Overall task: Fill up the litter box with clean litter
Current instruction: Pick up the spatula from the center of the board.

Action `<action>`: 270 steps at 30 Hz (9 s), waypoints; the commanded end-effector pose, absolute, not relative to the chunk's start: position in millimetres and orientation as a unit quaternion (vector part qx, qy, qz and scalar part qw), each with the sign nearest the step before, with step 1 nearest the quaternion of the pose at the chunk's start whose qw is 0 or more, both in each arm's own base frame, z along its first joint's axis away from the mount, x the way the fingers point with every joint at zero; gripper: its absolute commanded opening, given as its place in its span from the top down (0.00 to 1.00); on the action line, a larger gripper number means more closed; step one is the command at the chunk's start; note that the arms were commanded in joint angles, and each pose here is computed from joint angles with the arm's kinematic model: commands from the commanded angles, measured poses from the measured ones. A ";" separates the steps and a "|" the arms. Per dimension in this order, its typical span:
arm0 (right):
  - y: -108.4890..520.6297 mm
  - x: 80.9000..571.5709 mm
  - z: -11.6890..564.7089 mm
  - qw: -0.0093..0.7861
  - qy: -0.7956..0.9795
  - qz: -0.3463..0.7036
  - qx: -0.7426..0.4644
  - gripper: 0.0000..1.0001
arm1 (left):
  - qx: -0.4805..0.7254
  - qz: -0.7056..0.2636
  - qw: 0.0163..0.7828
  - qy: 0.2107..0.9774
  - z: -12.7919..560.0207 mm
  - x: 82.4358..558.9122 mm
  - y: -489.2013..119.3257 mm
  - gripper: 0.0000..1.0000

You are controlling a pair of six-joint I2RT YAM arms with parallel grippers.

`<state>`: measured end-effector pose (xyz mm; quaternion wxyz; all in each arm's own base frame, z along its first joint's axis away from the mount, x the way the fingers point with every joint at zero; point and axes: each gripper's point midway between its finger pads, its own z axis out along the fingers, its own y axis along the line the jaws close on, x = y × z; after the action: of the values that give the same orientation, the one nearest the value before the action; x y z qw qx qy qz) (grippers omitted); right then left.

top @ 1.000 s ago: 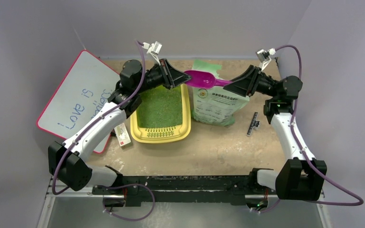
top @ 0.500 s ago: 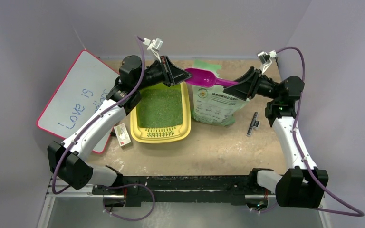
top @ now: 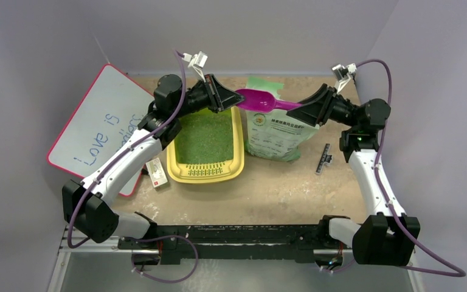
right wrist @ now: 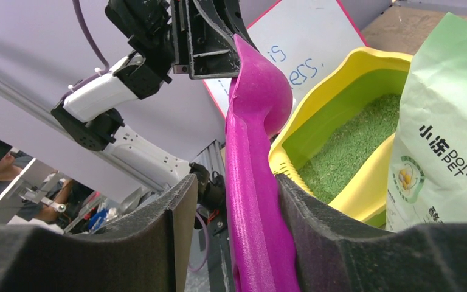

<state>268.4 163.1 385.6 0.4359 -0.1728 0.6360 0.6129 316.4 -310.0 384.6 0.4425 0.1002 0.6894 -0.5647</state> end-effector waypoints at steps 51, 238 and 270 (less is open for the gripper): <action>164.4 249.3 406.4 0.452 0.604 0.607 -0.250 0.52 | 0.131 -0.547 0.446 0.696 382.7 330.8 -310.7 1.00; 162.0 273.1 399.7 0.443 0.648 0.590 -0.190 0.95 | 0.166 -0.564 0.419 0.692 375.7 342.5 -323.0 0.99; 32.1 292.8 432.7 0.531 0.831 0.159 0.044 1.00 | 0.146 -0.439 0.502 0.731 358.8 416.2 -298.8 0.23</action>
<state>296.8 68.3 451.1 0.5476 0.0110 0.7936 0.2650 414.7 -280.8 337.7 0.4903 0.1017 0.7592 -0.4157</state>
